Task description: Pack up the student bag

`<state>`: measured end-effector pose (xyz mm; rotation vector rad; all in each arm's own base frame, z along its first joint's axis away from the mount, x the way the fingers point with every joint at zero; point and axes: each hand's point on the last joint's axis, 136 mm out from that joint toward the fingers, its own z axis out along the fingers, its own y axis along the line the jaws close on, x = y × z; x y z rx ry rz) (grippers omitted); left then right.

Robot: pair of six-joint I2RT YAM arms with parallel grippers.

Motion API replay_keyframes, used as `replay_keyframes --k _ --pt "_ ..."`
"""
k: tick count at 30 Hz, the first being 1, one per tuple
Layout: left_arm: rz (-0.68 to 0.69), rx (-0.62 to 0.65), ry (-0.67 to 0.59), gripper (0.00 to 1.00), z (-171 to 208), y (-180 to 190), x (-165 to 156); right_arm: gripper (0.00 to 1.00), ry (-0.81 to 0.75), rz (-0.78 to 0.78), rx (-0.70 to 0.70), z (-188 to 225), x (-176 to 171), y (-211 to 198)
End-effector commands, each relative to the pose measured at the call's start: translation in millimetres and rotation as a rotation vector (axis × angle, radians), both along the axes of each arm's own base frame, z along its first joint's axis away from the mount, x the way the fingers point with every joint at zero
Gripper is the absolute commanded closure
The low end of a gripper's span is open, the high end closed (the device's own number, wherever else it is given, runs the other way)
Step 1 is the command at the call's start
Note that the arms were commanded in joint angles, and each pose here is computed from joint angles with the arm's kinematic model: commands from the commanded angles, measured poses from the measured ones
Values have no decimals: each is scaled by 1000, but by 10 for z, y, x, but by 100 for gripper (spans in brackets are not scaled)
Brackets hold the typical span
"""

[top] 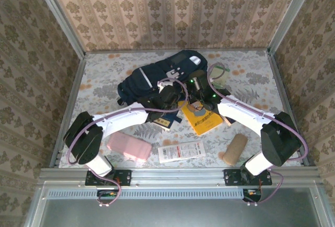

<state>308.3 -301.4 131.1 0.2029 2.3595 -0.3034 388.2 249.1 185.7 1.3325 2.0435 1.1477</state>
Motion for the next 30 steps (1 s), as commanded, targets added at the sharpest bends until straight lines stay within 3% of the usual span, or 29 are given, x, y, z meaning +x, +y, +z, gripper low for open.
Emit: replay_keyframes --k 1,7,11,22,30 --pt "11 9 -144 63 258 -50 211 100 -162 15 131 687 89 139" --pt "20 23 -243 80 416 -28 345 100 -176 36 136 698 91 199" --pt "1 2 -250 100 438 -48 333 100 -179 34 127 628 126 188" --pt "-42 14 -224 100 364 169 101 100 -187 44 30 461 191 -2" --pt "3 6 -145 100 248 527 54 100 -191 104 -53 296 197 -68"
